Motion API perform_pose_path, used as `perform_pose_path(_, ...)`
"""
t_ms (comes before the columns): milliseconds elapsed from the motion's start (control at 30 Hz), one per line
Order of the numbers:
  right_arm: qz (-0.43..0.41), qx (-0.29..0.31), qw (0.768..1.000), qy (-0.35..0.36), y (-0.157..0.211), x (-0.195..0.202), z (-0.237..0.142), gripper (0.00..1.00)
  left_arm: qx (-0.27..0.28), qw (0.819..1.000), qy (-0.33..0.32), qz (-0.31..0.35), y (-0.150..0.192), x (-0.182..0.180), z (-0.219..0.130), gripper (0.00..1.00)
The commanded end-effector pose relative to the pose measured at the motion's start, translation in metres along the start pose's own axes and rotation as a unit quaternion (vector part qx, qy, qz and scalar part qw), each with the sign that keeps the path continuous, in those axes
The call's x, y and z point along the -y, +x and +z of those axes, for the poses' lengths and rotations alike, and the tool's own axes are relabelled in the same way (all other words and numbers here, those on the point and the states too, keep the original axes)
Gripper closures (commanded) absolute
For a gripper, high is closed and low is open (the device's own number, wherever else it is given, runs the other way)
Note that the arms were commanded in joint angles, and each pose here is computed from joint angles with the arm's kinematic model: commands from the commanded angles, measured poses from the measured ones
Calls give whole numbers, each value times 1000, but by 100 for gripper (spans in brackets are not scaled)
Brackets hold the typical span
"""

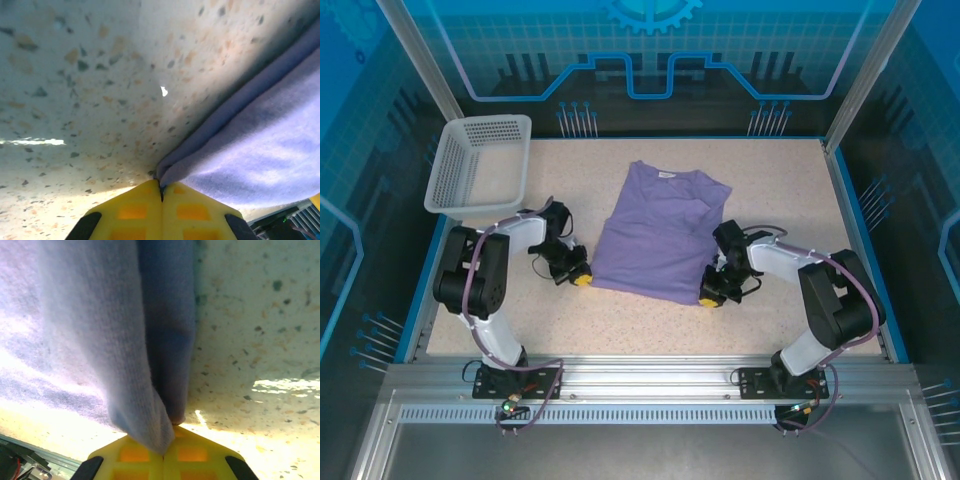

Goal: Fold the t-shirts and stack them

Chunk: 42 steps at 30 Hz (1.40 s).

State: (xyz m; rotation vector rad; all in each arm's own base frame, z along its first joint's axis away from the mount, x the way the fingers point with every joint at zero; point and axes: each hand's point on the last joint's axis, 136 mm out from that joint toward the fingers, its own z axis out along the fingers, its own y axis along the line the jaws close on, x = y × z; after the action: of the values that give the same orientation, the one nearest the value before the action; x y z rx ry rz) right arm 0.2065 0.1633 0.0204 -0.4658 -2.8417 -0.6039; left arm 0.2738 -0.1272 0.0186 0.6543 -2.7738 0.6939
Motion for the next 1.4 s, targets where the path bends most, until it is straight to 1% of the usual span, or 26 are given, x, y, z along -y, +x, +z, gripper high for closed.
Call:
perform_pose_path(0, -8, -7, 1000, 20, 0, 5, -2, 100, -2, 999, -27, 18, 1, 1, -2, 100)
perform_pose_path(100, -7, -27, 999, 21, 11, 10, 2, 100, -11, 998, -47, 36, 11, -1, -2, 100)
perform_pose_path(233, -32, -55, 998, 24, 39, 19, 7, 100, -31, 996, -65, 54, 41, -7, -4, 100)
perform_pose_path(300, -38, -72, 996, 19, 56, 22, 9, 100, -49, 996, -57, 54, 61, -7, -5, 100)
perform_pose_path(367, -45, -85, 995, 16, 72, 25, 7, 100, -62, 995, -35, 63, 79, -1, -9, 100)
perform_pose_path(500, -58, -71, 996, 0, 84, 21, -10, 100, -60, 995, -14, 80, 96, 7, -25, 100)
perform_pose_path(567, -70, -52, 996, -16, 84, 14, -23, 100, -54, 995, 6, 87, 98, 19, -35, 100)
perform_pose_path(633, -79, -23, 996, -30, 78, 5, -39, 100, -45, 993, 33, 101, 95, 39, -49, 100)
perform_pose_path(700, -77, 10, 996, -48, 65, -1, -56, 100, -28, 992, 49, 112, 87, 58, -64, 100)
perform_pose_path(767, -57, 43, 995, -72, 47, -6, -75, 100, -17, 991, 69, 116, 74, 80, -77, 100)
perform_pose_path(867, -16, 85, 990, -110, 14, -13, -105, 100, 3, 988, 101, 119, 48, 116, -99, 100)
perform_pose_path(933, -10, 109, 985, -135, -9, -25, -128, 100, 19, 984, 123, 127, 29, 142, -111, 100)
perform_pose_path(1067, 5, 121, 983, -136, -48, -36, -149, 100, 45, 976, 174, 118, -17, 190, -121, 100)
perform_pose_path(1200, 60, 127, 980, -143, -93, -35, -159, 100, 75, 970, 197, 118, -67, 227, -128, 100)
perform_pose_path(1300, 96, 125, 976, -151, -130, -38, -159, 100, 89, 970, 199, 111, -102, 241, -122, 100)
perform_pose_path(1367, 114, 116, 975, -147, -154, -38, -156, 100, 99, 970, 198, 98, -127, 242, -114, 100)
